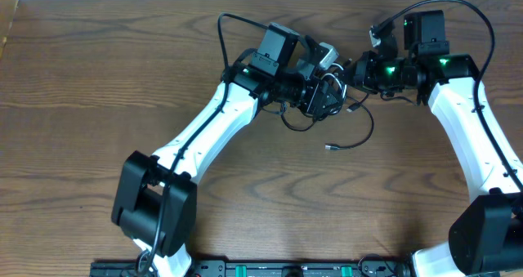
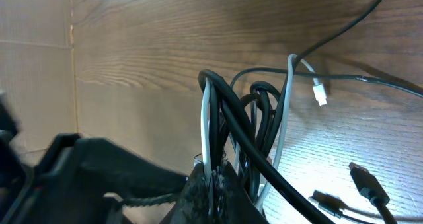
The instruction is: Untangle cables
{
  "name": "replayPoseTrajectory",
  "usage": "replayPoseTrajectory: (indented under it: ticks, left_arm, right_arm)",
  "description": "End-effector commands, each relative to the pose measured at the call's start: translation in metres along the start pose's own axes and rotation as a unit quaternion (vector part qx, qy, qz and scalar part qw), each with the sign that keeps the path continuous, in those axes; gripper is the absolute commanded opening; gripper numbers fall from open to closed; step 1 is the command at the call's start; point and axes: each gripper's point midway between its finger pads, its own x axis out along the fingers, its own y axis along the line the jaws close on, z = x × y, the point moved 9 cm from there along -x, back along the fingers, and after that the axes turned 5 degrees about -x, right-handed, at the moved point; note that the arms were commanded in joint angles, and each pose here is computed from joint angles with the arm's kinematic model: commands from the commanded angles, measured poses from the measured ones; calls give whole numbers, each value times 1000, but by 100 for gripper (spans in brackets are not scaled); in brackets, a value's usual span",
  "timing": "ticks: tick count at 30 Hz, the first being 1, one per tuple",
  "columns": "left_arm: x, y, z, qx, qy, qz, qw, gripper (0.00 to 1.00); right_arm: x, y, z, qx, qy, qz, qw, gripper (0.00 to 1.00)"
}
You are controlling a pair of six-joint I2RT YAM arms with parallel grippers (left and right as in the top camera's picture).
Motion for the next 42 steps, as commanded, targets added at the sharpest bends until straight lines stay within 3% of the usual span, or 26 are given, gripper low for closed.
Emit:
replayPoseTrajectory:
  ticks: [1, 8, 19, 22, 29, 33, 37, 42]
  left_arm:
    - [9, 9, -4, -1, 11, -9, 1000, 47]
    - [15, 15, -3, 1, 8, -6, 1000, 40]
    - [33, 32, -13, -42, 32, -11, 999, 39]
    - [39, 32, -13, -40, 34, -47, 998, 39]
    - [42, 33, -8, -33, 23, -58, 998, 38]
    - [44, 31, -7, -27, 20, -59, 998, 33]
    - [44, 31, -8, -27, 21, -58, 998, 19]
    - [44, 32, -8, -27, 21, -55, 998, 19]
  right_arm:
    - [-2, 2, 0, -1, 2, 16, 1000, 1]
    - [-3, 2, 0, -2, 2, 16, 1000, 1]
    - [-3, 2, 1, -3, 1, 20, 1000, 1]
    - [-3, 2, 1, -3, 1, 20, 1000, 1]
    - [-4, 1, 1, -2, 1, 21, 1000, 1]
    - [-4, 2, 1, -2, 1, 21, 1000, 1]
    - [-6, -1, 3, 1, -3, 25, 1000, 1]
    - [-33, 4, 17, -17, -36, 116, 993, 1]
